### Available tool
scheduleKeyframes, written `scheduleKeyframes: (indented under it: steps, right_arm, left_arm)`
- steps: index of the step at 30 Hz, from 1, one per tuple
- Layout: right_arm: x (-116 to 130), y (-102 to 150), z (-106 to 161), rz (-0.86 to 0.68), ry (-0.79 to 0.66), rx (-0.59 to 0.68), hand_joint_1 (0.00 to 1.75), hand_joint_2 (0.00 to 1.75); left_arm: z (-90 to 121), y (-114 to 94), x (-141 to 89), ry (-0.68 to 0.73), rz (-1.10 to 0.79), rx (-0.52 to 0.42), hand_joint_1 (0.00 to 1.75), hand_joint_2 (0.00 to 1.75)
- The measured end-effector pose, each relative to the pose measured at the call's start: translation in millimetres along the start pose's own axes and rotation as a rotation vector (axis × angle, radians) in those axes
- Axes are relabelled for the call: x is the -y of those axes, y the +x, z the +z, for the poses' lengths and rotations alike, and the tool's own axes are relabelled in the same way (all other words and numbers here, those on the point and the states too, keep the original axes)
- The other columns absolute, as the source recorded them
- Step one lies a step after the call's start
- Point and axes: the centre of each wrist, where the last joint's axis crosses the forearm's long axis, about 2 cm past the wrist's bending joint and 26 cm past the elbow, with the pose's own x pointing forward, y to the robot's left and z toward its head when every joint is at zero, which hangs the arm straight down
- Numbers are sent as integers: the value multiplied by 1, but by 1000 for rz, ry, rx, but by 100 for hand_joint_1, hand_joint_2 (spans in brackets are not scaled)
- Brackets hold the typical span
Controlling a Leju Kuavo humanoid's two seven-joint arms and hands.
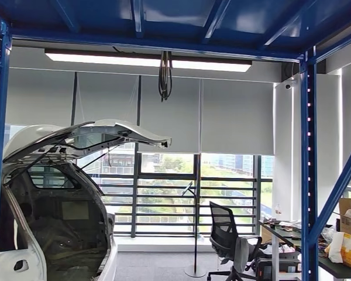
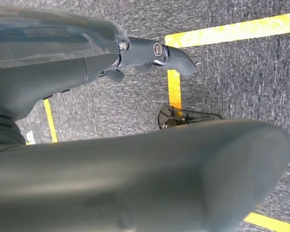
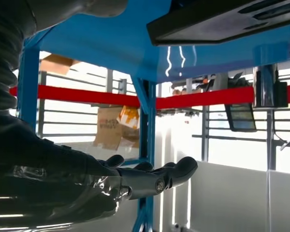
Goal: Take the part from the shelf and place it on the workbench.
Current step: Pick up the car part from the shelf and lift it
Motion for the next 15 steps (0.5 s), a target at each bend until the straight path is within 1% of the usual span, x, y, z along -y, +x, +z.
scheduleKeyframes:
  steps: [3,8,15]
  right_arm:
    - [2,6,-4,19,-12,-16,0,175]
    - [4,12,-12,9,-4,-19,0,175]
    - [1,16,-23,-34,35,-13,0,175]
  left_arm:
    - [0,0,0,-3,-10,1,0,0]
    - [0,1,0,-8,-17,7,0,0]
    - [-1,1,-3,-10,-23,10,0,0]
